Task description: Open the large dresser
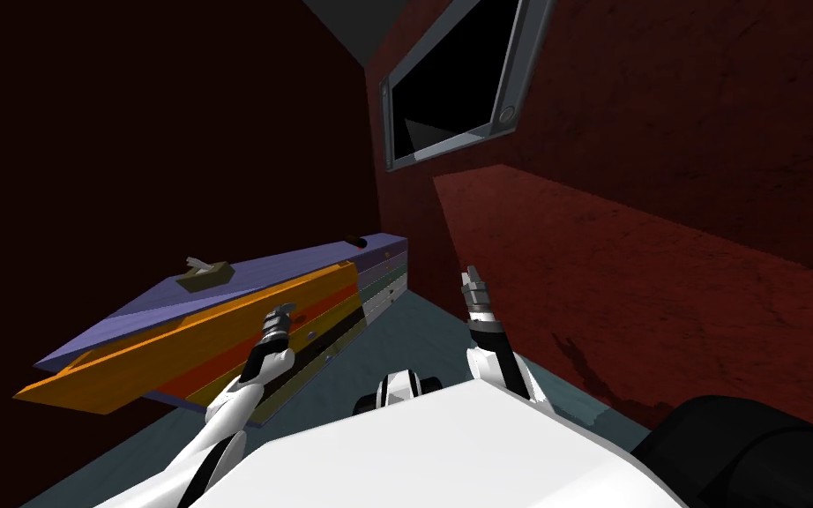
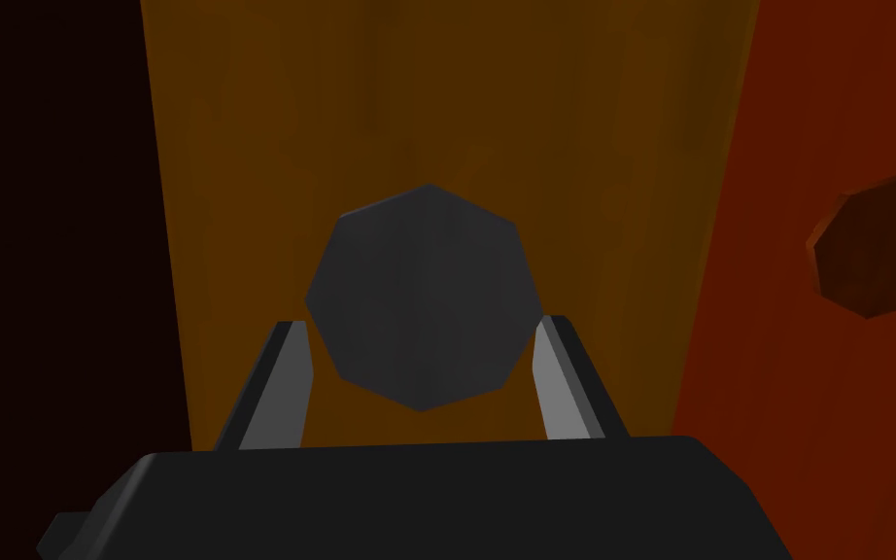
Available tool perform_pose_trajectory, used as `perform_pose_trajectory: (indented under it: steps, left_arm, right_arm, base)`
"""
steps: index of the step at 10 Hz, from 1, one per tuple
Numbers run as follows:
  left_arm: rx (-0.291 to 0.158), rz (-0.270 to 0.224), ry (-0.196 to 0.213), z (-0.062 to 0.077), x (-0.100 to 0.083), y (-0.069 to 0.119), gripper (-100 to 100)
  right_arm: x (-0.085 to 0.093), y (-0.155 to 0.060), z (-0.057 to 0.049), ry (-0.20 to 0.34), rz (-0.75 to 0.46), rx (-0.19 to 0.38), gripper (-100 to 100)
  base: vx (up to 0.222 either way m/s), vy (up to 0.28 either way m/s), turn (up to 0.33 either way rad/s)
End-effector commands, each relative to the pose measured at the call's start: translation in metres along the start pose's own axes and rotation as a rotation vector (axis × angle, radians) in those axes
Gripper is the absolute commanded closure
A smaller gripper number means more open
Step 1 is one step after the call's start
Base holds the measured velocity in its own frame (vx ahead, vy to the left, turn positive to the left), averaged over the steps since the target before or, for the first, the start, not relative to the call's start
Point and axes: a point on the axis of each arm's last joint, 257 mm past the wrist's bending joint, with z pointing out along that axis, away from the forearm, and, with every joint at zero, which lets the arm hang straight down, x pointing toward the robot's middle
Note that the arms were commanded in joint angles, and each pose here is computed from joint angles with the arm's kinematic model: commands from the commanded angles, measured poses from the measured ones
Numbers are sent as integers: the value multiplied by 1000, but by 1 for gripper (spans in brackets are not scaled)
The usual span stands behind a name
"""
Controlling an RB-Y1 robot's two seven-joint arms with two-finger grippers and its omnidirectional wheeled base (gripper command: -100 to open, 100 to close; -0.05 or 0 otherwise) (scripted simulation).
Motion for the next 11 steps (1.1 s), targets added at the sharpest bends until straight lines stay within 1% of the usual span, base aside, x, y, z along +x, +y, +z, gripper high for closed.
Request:
perform_pose_trajectory:
  steps: [1, 2, 3, 4, 5, 7, 11]
  left_arm:
    - [21, -8, 2, 12, 7, -10, 100]
    - [-16, -1, -10, 5, 0, 7, 100]
    - [-32, 2, -15, 3, -2, 14, 100]
    - [-20, 0, -11, 5, -1, 8, 100]
    - [-18, -2, 38, 4, 11, 8, 100]
    - [-19, -5, 89, 1, 24, 8, 100]
    - [-29, -15, 194, -8, 51, 11, 100]
  right_arm:
    - [0, 0, 0, 0, 0, 0, 0]
    - [0, 0, 0, 0, 0, 0, 0]
    - [0, 0, 0, 0, 0, 0, 0]
    - [0, 0, 0, 0, 0, 0, 0]
    - [0, 0, 0, 0, 0, 0, 0]
    - [0, 0, 0, 0, 0, 0, 0]
    - [0, 0, 0, 0, 0, 0, 0]
  base:
    - [-10, -14, 12]
    - [11, 6, -18]
    - [12, 6, -16]
    - [0, 0, 0]
    - [31, -100, 277]
    - [92, -164, 335]
    - [39, -135, 282]
